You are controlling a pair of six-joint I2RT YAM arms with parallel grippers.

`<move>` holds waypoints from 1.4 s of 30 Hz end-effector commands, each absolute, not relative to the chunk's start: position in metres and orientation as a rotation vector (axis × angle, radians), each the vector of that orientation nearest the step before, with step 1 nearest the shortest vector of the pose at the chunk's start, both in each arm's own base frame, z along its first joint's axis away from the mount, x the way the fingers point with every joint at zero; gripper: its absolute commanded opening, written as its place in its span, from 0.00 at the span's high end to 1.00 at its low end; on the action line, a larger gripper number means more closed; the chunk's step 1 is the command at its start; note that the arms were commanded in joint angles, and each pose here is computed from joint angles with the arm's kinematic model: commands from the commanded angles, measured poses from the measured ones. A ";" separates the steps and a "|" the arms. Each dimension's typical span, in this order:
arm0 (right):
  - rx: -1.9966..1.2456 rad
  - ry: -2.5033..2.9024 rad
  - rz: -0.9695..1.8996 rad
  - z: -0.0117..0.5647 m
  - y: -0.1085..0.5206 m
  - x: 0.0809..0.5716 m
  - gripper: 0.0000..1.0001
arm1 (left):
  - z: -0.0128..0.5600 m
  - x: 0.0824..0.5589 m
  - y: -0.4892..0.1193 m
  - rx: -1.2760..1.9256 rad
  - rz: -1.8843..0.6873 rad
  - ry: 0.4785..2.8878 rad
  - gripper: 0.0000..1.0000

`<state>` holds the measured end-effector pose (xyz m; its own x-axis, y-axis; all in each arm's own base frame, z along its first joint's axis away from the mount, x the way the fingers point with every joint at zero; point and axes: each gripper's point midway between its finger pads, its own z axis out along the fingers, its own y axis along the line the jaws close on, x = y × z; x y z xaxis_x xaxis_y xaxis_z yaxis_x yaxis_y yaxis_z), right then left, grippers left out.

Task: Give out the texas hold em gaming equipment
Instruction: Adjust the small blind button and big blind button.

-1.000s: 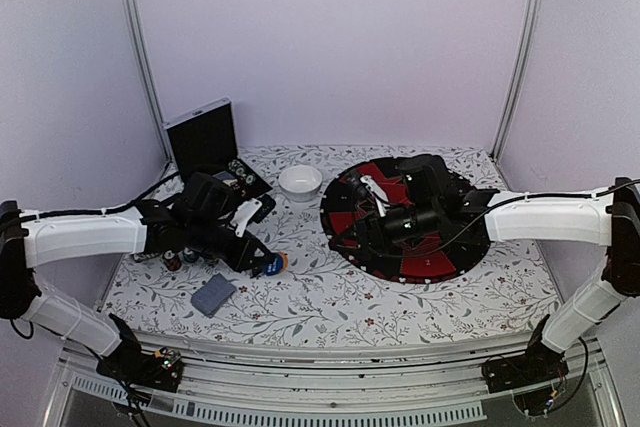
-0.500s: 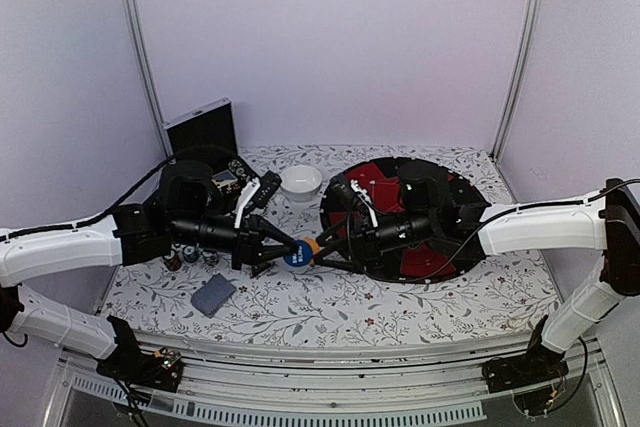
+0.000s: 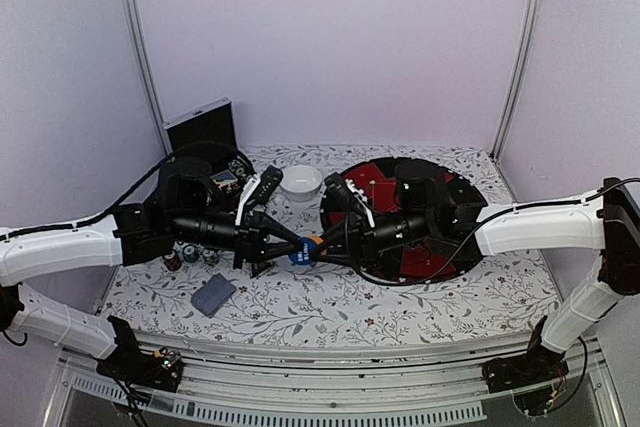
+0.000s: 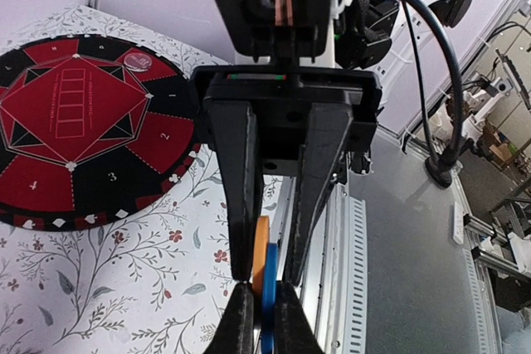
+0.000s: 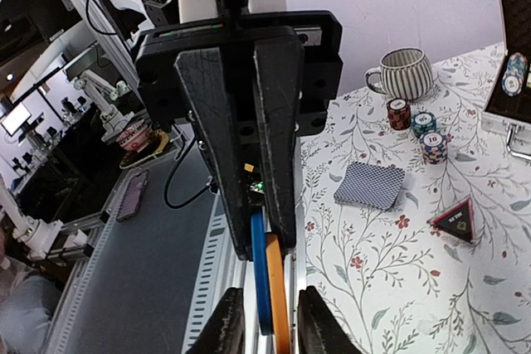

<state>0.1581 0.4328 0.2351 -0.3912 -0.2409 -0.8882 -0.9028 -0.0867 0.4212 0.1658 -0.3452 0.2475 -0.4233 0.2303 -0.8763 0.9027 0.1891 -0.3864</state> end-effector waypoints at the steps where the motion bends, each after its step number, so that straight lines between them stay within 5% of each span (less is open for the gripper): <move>1: -1.272 1.563 1.547 0.249 0.438 0.155 0.87 | 0.264 0.161 -0.353 1.084 -1.303 1.721 1.00; 3: -1.277 1.555 1.550 0.250 0.438 0.154 0.96 | 0.263 0.159 -0.353 1.089 -1.310 1.719 1.00; 8: -1.292 1.526 1.557 0.257 0.434 0.149 0.98 | 0.263 0.156 -0.352 1.105 -1.316 1.704 1.00; 11: -1.293 1.505 1.550 0.262 0.430 0.147 0.98 | 0.258 0.153 -0.349 1.123 -1.309 1.707 0.66; 14: -1.292 1.490 1.544 0.267 0.428 0.145 0.98 | 0.251 0.153 -0.344 1.119 -1.279 1.716 0.58; 20: -1.292 1.501 1.542 0.266 0.427 0.145 0.98 | 0.243 0.154 -0.343 1.111 -1.273 1.736 0.68; 24: -1.286 1.509 1.535 0.265 0.427 0.146 0.98 | 0.246 0.154 -0.342 1.108 -1.276 1.727 0.85; 30: -1.282 1.530 1.526 0.261 0.427 0.148 0.98 | 0.253 0.153 -0.343 1.100 -1.293 1.698 0.84; 33: -1.282 1.536 1.524 0.260 0.427 0.148 0.98 | 0.252 0.151 -0.344 1.103 -1.314 1.697 1.00; 42: -1.274 1.592 1.500 0.243 0.421 0.148 0.93 | 0.232 0.163 -0.340 1.018 -1.284 1.775 1.00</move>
